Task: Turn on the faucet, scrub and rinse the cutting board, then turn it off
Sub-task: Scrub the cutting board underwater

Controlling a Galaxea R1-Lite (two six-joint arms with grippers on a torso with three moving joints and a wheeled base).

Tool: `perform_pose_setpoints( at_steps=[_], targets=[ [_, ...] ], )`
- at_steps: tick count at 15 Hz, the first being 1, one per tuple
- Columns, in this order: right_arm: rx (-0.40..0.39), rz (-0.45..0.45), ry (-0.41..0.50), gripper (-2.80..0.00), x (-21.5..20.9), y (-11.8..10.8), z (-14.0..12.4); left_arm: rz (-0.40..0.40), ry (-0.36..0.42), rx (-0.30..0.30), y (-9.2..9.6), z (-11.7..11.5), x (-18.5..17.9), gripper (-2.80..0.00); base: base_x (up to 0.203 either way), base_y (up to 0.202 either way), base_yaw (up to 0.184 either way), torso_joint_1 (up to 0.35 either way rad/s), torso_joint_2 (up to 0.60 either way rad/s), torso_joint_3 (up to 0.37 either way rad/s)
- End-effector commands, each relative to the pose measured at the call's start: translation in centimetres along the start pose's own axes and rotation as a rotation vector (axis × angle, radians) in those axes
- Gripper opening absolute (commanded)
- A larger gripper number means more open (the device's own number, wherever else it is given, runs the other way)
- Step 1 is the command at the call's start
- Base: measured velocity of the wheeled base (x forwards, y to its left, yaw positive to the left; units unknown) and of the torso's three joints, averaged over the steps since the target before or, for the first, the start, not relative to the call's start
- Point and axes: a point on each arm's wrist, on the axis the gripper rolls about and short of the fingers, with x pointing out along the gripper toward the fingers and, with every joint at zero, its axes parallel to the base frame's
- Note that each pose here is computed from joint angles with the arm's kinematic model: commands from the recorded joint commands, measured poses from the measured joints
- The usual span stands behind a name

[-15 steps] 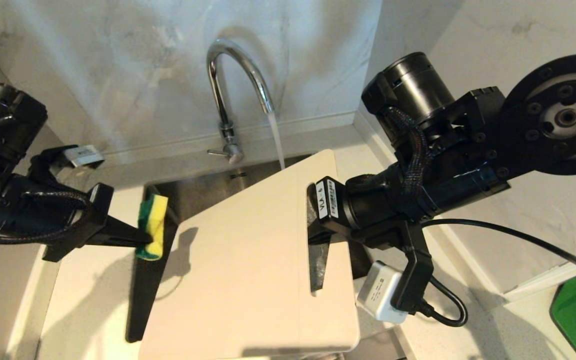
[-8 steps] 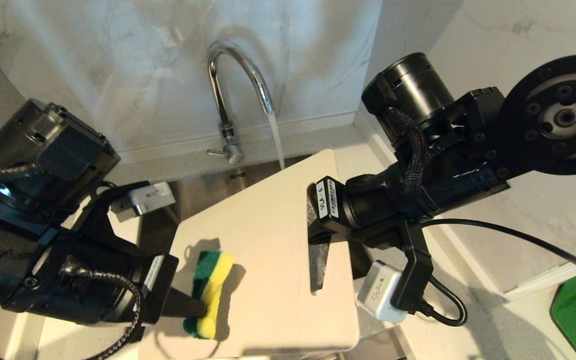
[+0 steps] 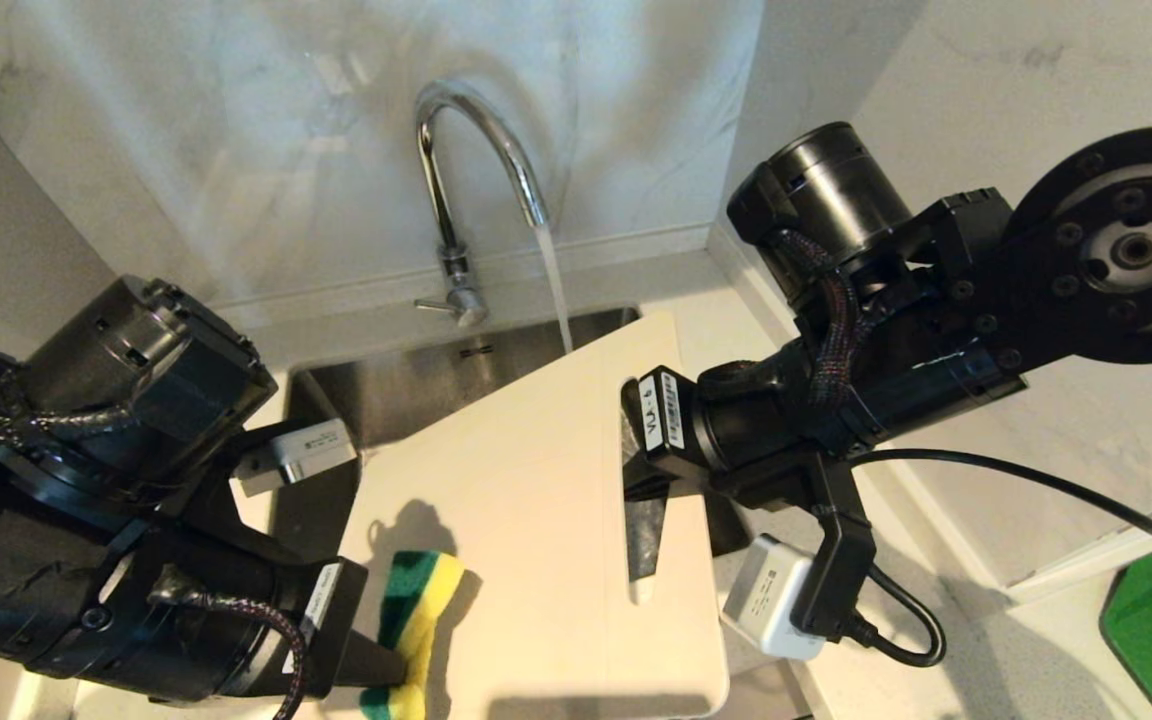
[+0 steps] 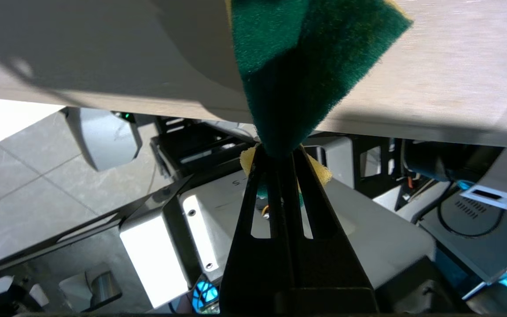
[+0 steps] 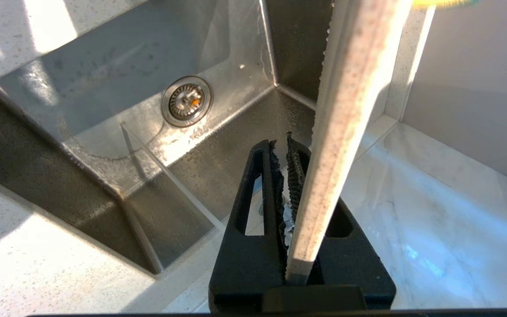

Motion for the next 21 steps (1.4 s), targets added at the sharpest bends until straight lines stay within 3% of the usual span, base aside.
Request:
perform_pose_setpoints(
  at_steps=[1,4,13,17,21],
  targets=[
    [-0.005,0.001,0.012,-2.8,-0.4,0.2,-0.3,0.042,0.015,-0.039,1.4,-0.2,0.4,-2.8,0.0,0.0,0.0,0.0,0.0,0.0],
    [0.015,-0.014,0.044,-2.8,-1.1,-0.1,-0.9,-0.009,-0.047,-0.056,1.7,0.6,1.2,-2.8,0.0,0.0,0.0,0.0,0.0,0.0],
    [0.025,-0.064,0.101,-2.8,-2.4,-1.3,-1.8,-0.032,-0.072,-0.106,1.7,0.8,1.5,-2.8,0.0,0.0,0.0,0.0,0.0,0.0],
    [0.021,-0.069,0.108,-2.8,-2.8,-1.4,-1.6,0.042,-0.041,-0.153,4.3,0.0,2.9,-2.8,0.0,0.0,0.0,0.0,0.0,0.0],
    [0.021,-0.07,0.109,-2.8,-2.9,-1.4,-1.6,0.102,-0.101,-0.22,8.6,0.8,4.4,-2.8,0.0,0.0,0.0,0.0,0.0,0.0]
  ],
)
